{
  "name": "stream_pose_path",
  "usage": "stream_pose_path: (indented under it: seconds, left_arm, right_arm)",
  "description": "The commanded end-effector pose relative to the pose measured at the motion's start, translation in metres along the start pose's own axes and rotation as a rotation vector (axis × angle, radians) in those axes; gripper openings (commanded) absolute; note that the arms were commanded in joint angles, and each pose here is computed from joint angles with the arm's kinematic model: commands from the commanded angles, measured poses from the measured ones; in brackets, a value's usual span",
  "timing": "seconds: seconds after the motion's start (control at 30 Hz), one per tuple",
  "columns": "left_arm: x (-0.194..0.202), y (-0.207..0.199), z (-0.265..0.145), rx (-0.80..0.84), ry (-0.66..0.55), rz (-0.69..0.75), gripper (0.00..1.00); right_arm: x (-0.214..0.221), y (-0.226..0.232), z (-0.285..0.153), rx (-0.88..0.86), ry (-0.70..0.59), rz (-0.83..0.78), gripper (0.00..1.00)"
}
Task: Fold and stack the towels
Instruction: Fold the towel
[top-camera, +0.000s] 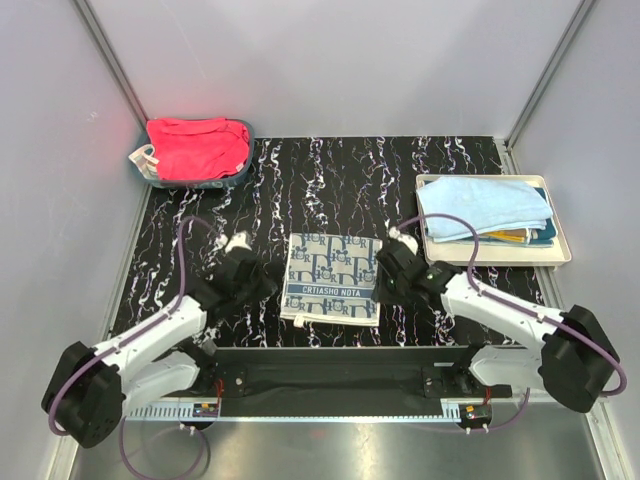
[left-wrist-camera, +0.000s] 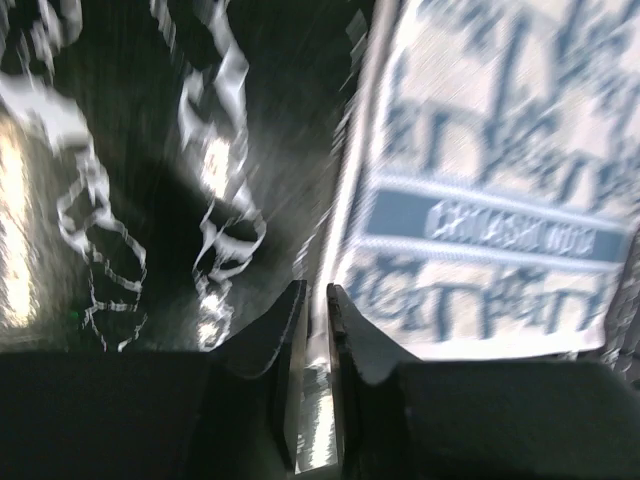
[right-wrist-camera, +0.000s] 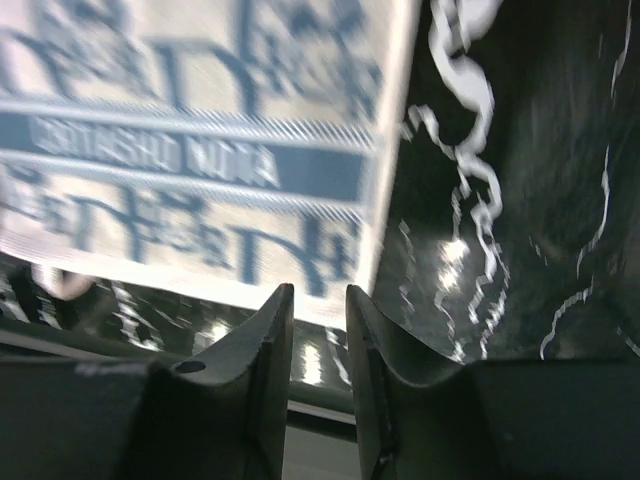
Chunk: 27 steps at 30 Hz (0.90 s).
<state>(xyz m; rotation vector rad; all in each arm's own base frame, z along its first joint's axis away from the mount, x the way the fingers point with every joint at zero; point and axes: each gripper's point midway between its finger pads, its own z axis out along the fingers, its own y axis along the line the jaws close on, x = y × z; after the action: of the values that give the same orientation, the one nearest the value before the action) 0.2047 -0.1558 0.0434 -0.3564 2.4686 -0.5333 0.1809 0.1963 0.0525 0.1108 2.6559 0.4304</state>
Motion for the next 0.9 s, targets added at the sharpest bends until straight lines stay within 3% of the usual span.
stream_pose_path:
  seconds: [0.0,0.03,0.17,0.33,0.47,0.67,0.87]
  left_arm:
    - [-0.063,-0.035,-0.018,0.019,-0.171,0.045,0.19]
    - [-0.083,-0.057,-0.023,0.076,-0.214,0.045,0.19]
    - [-0.109,-0.105,0.0,0.169,-0.196,0.09,0.15]
    - [-0.127,-0.125,0.06,0.15,-0.152,0.094,0.05]
    - [-0.129,-0.109,0.109,0.098,-0.087,0.062,0.02]
    - [-0.149,-0.088,0.133,0.059,-0.108,0.01,0.02]
    - [-0.149,-0.061,0.149,-0.036,-0.083,-0.011,0.04]
  right_arm:
    - [-0.064,0.025,-0.021,0.012,-0.164,-0.055,0.34]
    - [-0.077,0.026,-0.016,0.023,-0.179,-0.049,0.33]
    - [-0.126,0.058,-0.005,-0.05,-0.227,-0.059,0.27]
    - [-0.155,0.064,0.051,-0.005,-0.183,-0.057,0.18]
    - [-0.166,0.06,0.086,0.031,-0.147,-0.047,0.15]
    - [-0.17,0.042,0.123,0.074,-0.096,-0.027,0.15]
    - [-0.167,0.015,0.125,0.147,-0.09,-0.018,0.15]
